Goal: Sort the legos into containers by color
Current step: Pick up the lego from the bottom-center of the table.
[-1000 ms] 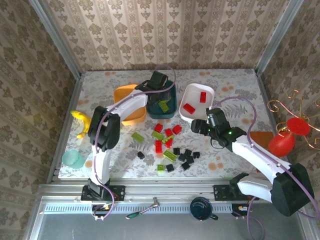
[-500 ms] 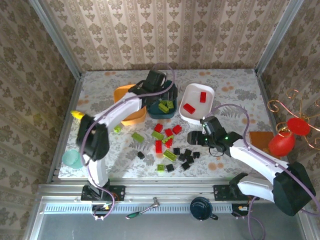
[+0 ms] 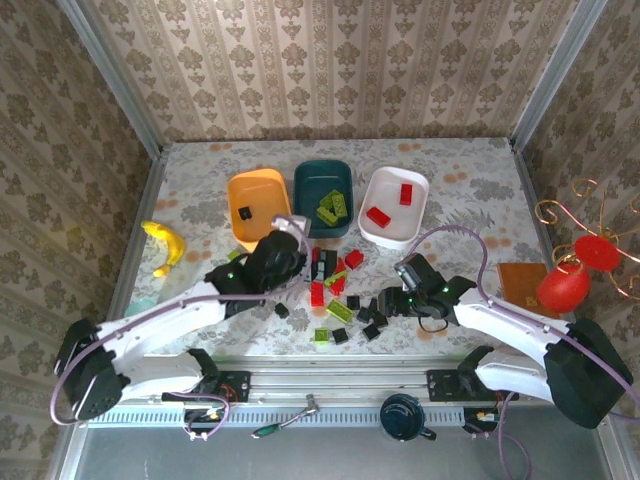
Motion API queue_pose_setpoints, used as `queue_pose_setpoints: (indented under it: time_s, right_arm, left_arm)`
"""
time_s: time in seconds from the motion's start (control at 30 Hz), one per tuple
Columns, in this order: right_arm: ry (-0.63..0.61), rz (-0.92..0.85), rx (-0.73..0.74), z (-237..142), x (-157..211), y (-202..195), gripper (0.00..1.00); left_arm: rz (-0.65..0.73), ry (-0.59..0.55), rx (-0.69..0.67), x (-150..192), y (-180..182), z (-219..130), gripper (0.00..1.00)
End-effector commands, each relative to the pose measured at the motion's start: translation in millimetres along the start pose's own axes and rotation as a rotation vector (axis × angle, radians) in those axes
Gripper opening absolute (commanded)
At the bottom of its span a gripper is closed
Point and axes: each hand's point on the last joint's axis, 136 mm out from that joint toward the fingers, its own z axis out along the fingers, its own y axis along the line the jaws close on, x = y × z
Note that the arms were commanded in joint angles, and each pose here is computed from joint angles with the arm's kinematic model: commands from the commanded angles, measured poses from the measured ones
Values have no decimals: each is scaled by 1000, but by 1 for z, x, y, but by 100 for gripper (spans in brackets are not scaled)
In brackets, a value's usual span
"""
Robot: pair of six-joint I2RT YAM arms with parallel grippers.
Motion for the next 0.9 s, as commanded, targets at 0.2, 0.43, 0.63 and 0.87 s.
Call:
queue_pose_setpoints:
  time_s: [0.2, 0.43, 0.63, 0.87]
  right_arm:
    - [40, -7, 78, 11, 13, -15, 50]
    - [26, -34, 74, 7, 4, -10, 32]
    - [-130, -106, -108, -35, -49, 45, 24]
    - [-195, -206, -387, -31, -142, 175, 23]
  left_arm:
    - [-120, -72, -150, 26, 55, -41, 100]
    - [-134, -69, -213, 40, 77, -57, 100]
    - [-150, -78, -306, 49, 103, -80, 100]
    - [-204, -104, -356, 57, 122, -99, 100]
